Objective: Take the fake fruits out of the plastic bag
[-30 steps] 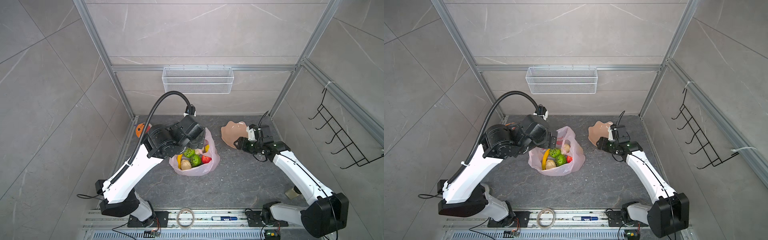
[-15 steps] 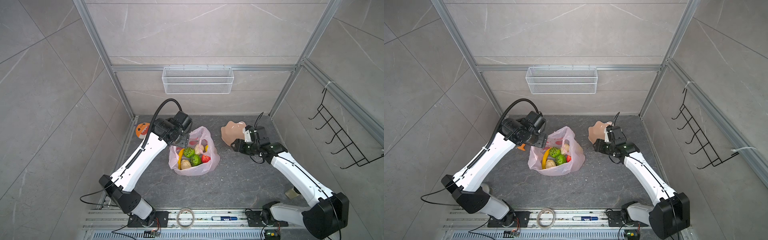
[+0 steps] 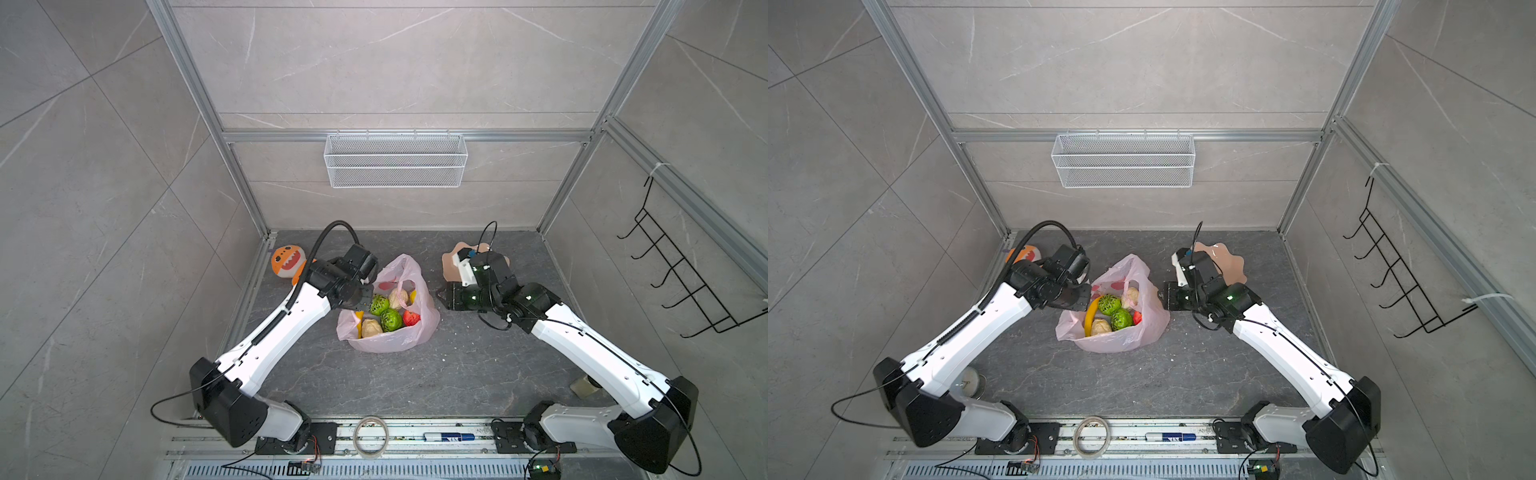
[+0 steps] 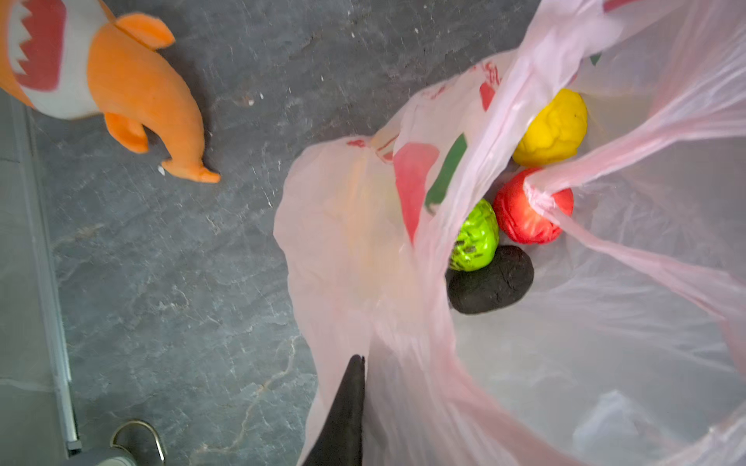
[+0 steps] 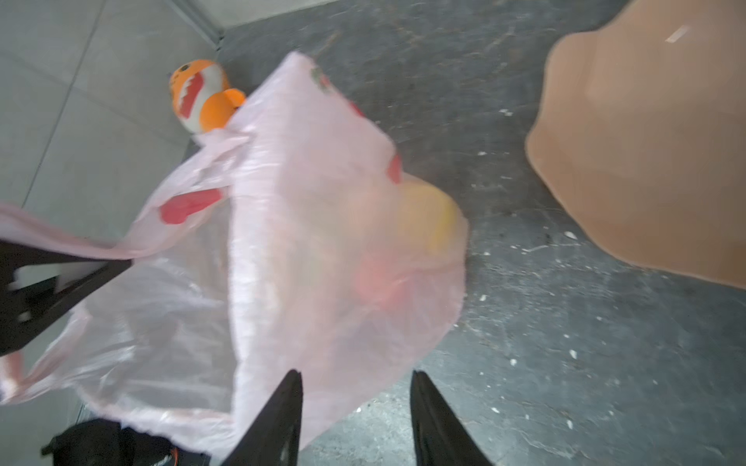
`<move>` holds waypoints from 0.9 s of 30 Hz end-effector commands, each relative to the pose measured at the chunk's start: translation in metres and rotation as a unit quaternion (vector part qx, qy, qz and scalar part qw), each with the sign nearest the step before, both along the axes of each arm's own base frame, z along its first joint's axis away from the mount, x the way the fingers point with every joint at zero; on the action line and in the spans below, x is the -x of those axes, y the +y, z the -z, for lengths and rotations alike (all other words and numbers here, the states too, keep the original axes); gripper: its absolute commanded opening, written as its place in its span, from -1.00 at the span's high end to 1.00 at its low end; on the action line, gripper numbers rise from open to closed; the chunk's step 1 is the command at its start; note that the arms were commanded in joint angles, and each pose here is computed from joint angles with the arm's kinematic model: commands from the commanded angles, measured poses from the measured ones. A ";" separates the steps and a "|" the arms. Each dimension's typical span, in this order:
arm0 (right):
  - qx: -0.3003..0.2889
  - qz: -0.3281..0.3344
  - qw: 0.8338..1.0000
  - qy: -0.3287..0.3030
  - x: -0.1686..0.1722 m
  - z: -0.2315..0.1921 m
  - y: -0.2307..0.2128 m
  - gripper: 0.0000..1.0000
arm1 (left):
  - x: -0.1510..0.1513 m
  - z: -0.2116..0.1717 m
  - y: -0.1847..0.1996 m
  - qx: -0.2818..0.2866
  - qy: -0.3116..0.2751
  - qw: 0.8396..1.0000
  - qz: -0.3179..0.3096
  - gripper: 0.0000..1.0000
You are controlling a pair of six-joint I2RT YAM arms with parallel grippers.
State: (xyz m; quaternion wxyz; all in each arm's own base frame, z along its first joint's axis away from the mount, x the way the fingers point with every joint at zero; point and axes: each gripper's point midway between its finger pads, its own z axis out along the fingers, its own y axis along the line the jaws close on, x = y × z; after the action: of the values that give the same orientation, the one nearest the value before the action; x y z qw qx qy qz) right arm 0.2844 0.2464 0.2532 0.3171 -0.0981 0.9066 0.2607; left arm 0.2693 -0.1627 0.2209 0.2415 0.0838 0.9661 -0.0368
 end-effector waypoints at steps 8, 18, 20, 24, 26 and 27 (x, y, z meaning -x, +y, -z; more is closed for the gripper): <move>0.026 -0.105 0.994 0.007 0.035 0.030 0.123 0.20 | 0.049 0.041 -0.019 0.133 -0.010 0.990 -0.043 0.85; 0.083 -0.079 0.991 0.068 0.059 0.109 0.123 0.30 | 0.063 0.053 -0.010 0.116 -0.092 0.985 -0.086 0.88; 0.103 -0.071 0.989 0.080 0.069 0.121 0.108 0.30 | 0.062 0.055 -0.010 0.109 -0.104 0.984 -0.089 0.88; 0.133 -0.056 0.984 0.100 0.090 0.143 0.080 0.31 | 0.058 0.055 -0.012 0.094 -0.121 0.984 -0.092 0.89; 0.147 -0.046 0.983 0.104 0.098 0.153 0.066 0.32 | 0.056 0.059 -0.012 0.087 -0.123 0.984 -0.096 0.89; 0.153 -0.041 0.982 0.105 0.102 0.158 0.060 0.31 | 0.055 0.061 -0.012 0.084 -0.123 0.984 -0.097 0.90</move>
State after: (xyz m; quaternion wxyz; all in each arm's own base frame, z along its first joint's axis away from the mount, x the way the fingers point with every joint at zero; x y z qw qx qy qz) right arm 0.1900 0.3274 0.0985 0.1833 -0.1791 0.9526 0.1640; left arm 0.2031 -0.1766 0.1549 0.3376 -0.0023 0.9366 -0.0940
